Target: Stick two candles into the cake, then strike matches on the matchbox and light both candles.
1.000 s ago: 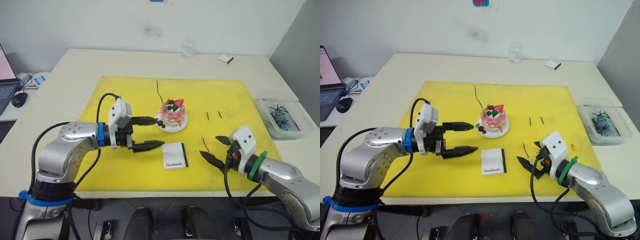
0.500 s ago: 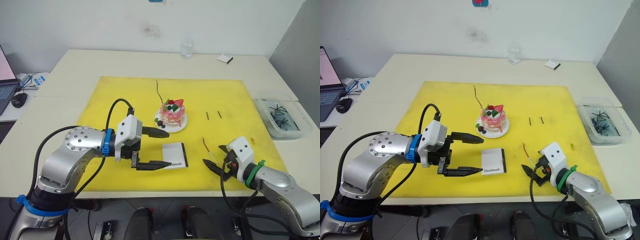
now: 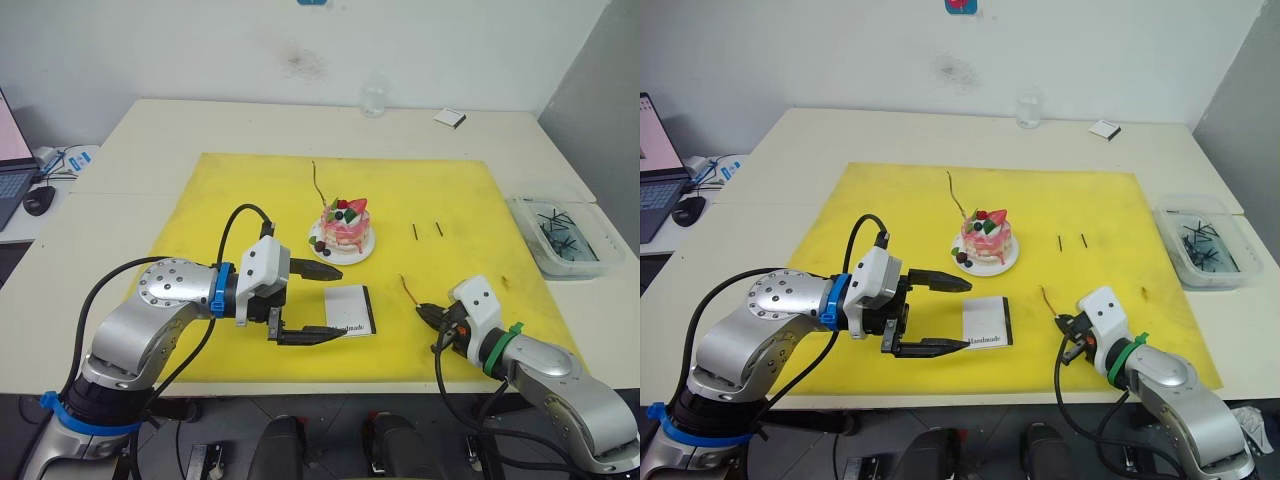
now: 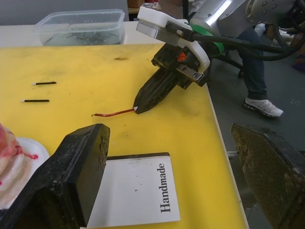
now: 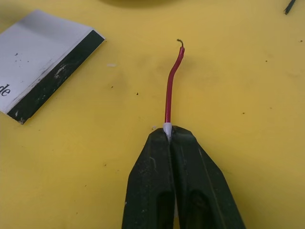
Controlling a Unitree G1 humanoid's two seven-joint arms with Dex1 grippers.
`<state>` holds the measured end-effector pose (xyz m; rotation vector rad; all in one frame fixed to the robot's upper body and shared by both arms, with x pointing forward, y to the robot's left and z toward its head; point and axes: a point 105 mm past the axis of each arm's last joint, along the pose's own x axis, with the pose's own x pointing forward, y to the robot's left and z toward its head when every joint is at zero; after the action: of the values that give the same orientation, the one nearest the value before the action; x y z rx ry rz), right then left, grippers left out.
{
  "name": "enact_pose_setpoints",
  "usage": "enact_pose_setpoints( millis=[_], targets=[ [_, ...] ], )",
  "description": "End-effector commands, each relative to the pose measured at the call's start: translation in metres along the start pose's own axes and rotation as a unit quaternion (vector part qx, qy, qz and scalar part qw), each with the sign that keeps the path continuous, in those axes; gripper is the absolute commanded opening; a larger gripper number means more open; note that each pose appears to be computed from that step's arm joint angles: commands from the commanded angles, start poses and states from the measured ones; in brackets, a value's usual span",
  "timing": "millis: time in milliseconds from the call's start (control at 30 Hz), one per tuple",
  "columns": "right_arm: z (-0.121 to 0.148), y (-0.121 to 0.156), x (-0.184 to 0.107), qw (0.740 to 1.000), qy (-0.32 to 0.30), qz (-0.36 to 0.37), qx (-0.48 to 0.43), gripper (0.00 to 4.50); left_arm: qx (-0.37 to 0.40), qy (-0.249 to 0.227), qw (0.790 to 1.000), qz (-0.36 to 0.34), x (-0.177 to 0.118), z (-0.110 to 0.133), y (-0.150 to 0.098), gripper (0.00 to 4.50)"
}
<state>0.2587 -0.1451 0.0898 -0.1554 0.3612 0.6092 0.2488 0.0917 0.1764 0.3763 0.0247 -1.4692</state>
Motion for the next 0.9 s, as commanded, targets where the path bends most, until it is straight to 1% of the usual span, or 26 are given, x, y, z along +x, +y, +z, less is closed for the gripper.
enact_pose_setpoints(
  millis=[33, 133, 167, 300, 400, 533, 667, 767, 833, 867, 900],
  targets=[
    [0.023, -0.014, -0.018, 0.999, -0.026, -0.013, -0.014, 0.05, 0.014, -0.011, 1.000, -0.004, 0.004, 0.003, -0.004, 4.50],
    [0.032, -0.032, -0.040, 0.998, -0.009, -0.009, -0.064, 0.05, 0.014, -0.022, 1.000, -0.015, 0.010, 0.005, -0.008, 4.50],
    [0.032, -0.034, -0.046, 0.998, -0.003, 0.007, -0.065, 0.05, 0.015, -0.024, 0.999, -0.016, 0.012, 0.006, -0.008, 4.50],
    [0.013, -0.047, -0.064, 0.996, 0.035, 0.034, -0.071, 0.05, 0.016, -0.026, 0.999, -0.017, 0.017, 0.004, -0.007, 4.50],
    [0.001, -0.057, -0.070, 0.994, 0.057, 0.033, -0.084, 0.05, 0.016, -0.033, 0.999, -0.018, 0.020, 0.006, -0.009, 4.50],
    [-0.003, -0.071, -0.072, 0.994, 0.067, 0.020, -0.082, 0.05, 0.012, -0.043, 0.999, -0.030, 0.025, 0.009, -0.017, 4.50],
    [-0.010, -0.075, -0.071, 0.991, 0.089, 0.029, -0.093, 0.05, 0.012, -0.048, 0.998, -0.036, 0.028, 0.010, -0.021, 4.50],
    [-0.012, -0.078, -0.071, 0.988, 0.106, 0.037, -0.105, 0.72, 0.013, -0.052, 0.998, -0.041, 0.030, 0.011, -0.022, 4.50],
    [-0.007, -0.079, -0.075, 0.985, 0.120, 0.044, -0.120, 1.43, 0.014, -0.053, 0.997, -0.045, 0.031, 0.012, -0.023, 4.50],
    [-0.005, -0.080, -0.076, 0.983, 0.126, 0.047, -0.128, 1.71, 0.014, -0.053, 0.997, -0.046, 0.032, 0.012, -0.023, 4.50],
    [-0.001, -0.080, -0.078, 0.980, 0.134, 0.049, -0.139, 2.12, 0.014, -0.053, 0.997, -0.049, 0.032, 0.011, -0.024, 4.50]
  ],
)
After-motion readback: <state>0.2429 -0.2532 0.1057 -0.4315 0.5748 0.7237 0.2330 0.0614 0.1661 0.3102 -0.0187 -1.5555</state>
